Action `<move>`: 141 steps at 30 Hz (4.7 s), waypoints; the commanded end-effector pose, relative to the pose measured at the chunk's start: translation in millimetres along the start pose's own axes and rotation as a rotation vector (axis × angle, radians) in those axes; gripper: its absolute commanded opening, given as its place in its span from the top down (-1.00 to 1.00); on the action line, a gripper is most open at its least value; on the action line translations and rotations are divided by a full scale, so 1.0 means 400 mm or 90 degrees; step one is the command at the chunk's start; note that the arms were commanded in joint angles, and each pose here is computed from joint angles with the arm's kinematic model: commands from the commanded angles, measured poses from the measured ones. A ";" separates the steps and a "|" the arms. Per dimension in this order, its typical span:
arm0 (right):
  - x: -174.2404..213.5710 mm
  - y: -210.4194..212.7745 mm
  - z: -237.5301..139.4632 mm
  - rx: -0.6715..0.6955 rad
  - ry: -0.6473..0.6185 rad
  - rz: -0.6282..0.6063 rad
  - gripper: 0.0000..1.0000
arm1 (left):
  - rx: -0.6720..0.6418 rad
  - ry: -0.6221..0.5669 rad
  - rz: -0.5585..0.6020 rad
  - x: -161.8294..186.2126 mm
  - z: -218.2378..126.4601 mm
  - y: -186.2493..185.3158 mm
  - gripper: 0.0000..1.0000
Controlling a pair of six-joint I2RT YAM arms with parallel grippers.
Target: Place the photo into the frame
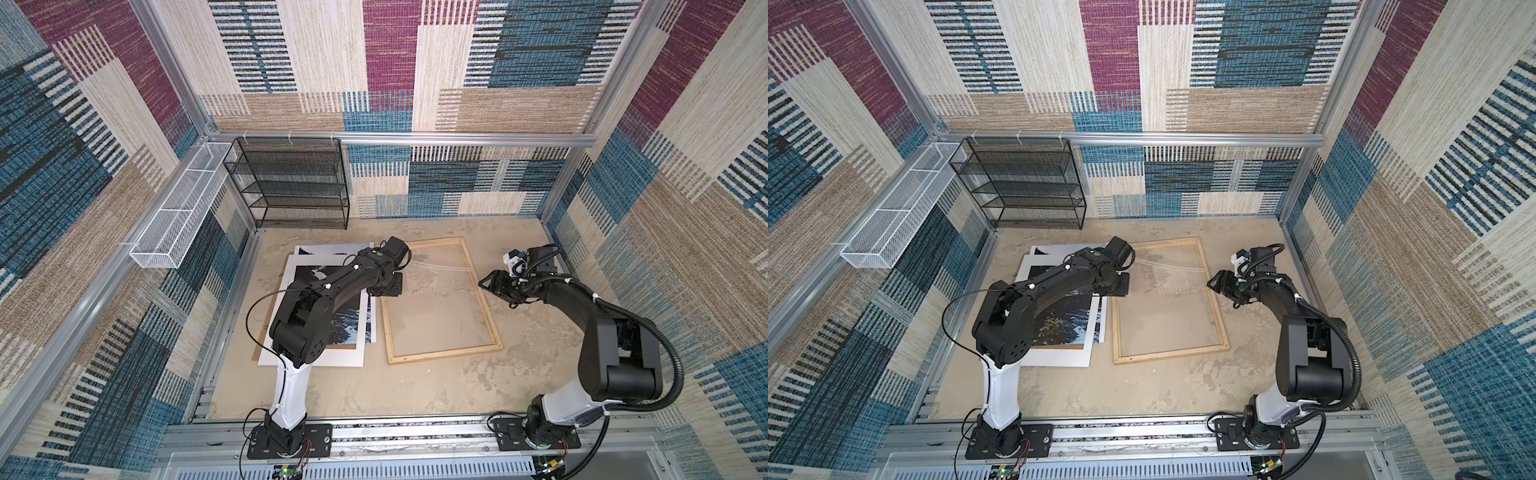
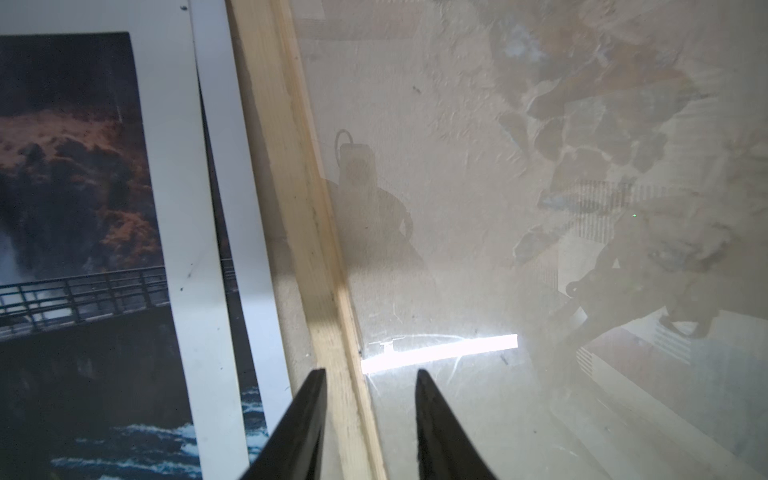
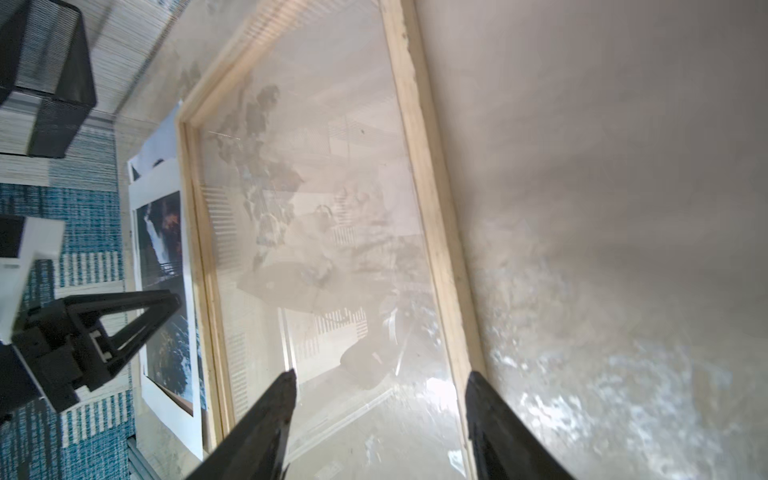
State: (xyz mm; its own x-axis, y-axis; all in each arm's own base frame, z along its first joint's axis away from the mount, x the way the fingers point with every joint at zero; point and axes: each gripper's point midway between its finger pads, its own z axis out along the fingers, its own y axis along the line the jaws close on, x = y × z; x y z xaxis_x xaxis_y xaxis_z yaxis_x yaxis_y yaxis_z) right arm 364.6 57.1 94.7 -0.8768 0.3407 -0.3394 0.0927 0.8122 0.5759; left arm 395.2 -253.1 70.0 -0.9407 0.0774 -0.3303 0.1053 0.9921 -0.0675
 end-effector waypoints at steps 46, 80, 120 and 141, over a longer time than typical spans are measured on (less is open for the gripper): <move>0.160 -0.051 0.002 0.062 0.042 0.053 -0.32 | 0.019 -0.030 0.029 -0.098 0.029 0.010 0.30; 0.140 -0.022 0.004 0.026 0.032 0.040 -0.33 | 0.059 0.072 0.050 0.009 0.117 -0.097 0.23; 0.199 -0.006 0.026 -0.030 0.086 0.053 -0.33 | 0.190 0.100 0.049 0.039 0.152 -0.204 0.23; 0.148 -0.027 0.019 0.023 0.044 0.038 -0.35 | 0.120 0.025 0.059 -0.014 0.071 -0.151 0.16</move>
State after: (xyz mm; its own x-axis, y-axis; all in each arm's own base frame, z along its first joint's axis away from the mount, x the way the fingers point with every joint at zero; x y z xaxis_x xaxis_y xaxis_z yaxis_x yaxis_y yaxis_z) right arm 309.5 83.7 64.4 -0.9126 0.3441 -0.2210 0.1399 0.7705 0.6218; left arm 404.4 -336.5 42.2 -0.9364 0.1765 -0.3033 0.2695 0.9153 -0.2993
